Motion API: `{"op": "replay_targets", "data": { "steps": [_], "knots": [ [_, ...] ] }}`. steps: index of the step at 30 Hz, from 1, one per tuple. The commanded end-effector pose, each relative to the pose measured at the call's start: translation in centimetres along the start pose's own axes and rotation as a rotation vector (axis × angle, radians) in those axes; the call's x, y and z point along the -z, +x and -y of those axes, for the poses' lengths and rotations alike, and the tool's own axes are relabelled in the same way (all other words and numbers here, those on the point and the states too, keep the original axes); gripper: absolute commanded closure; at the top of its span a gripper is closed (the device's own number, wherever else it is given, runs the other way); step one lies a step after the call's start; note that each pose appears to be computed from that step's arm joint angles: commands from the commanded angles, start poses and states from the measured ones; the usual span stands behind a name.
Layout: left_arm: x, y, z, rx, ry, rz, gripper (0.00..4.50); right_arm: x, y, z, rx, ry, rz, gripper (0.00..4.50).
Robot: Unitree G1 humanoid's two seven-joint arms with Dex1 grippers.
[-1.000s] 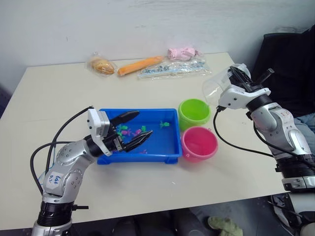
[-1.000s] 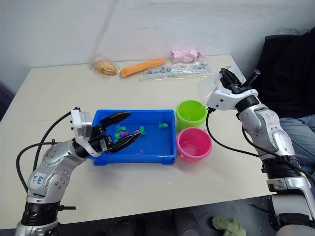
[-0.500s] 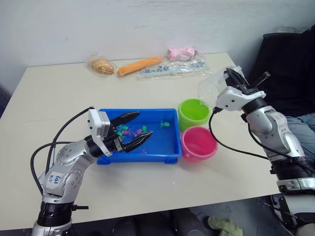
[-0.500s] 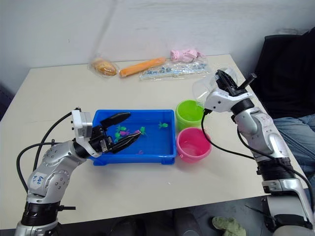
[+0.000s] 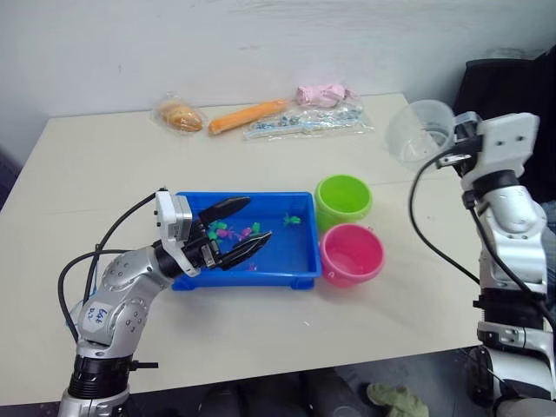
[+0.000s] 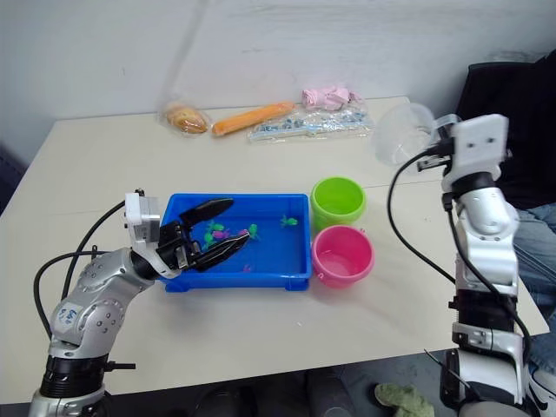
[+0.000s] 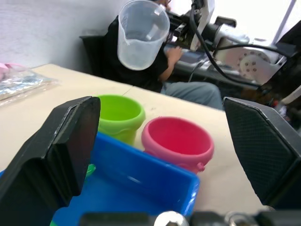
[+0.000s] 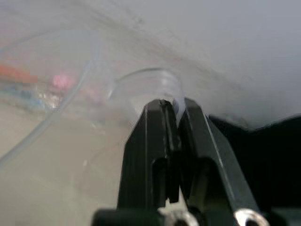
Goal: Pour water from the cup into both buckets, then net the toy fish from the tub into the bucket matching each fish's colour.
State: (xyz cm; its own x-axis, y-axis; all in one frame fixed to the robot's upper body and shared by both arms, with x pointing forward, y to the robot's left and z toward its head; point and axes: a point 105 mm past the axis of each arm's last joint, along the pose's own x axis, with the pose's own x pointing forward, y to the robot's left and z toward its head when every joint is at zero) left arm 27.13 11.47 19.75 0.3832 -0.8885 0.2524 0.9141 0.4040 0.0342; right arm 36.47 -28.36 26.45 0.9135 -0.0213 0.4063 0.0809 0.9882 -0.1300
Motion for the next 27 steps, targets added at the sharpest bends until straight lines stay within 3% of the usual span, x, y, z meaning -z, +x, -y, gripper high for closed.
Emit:
{"op": "replay_targets", "data": {
  "steps": [1,3,6,11,16,27],
  "knots": [
    [-1.7,-0.2,1.3,0.115,0.021,-0.002,0.00,-1.2,-2.7,4.7,0.131,0.239,0.007,4.37],
    [-1.8,-0.3,1.6,0.146,0.018,-0.019,0.00,-0.6,-3.8,5.7,0.159,0.297,-0.024,4.37],
    [-2.0,-0.2,2.5,0.226,0.017,-0.056,0.00,2.3,-7.3,7.2,0.218,0.368,-0.116,4.37],
    [-1.7,-0.1,3.1,0.264,0.005,-0.077,0.00,6.0,-9.8,5.2,0.214,0.488,-0.213,4.37],
    [-1.3,-0.1,3.2,0.265,-0.001,-0.088,0.00,8.4,-10.5,2.8,0.200,0.505,-0.260,4.37],
    [-0.7,-0.5,3.7,0.279,-0.001,-0.123,0.00,12.5,-10.7,1.1,0.262,0.395,-0.345,4.37]
  ]
}}
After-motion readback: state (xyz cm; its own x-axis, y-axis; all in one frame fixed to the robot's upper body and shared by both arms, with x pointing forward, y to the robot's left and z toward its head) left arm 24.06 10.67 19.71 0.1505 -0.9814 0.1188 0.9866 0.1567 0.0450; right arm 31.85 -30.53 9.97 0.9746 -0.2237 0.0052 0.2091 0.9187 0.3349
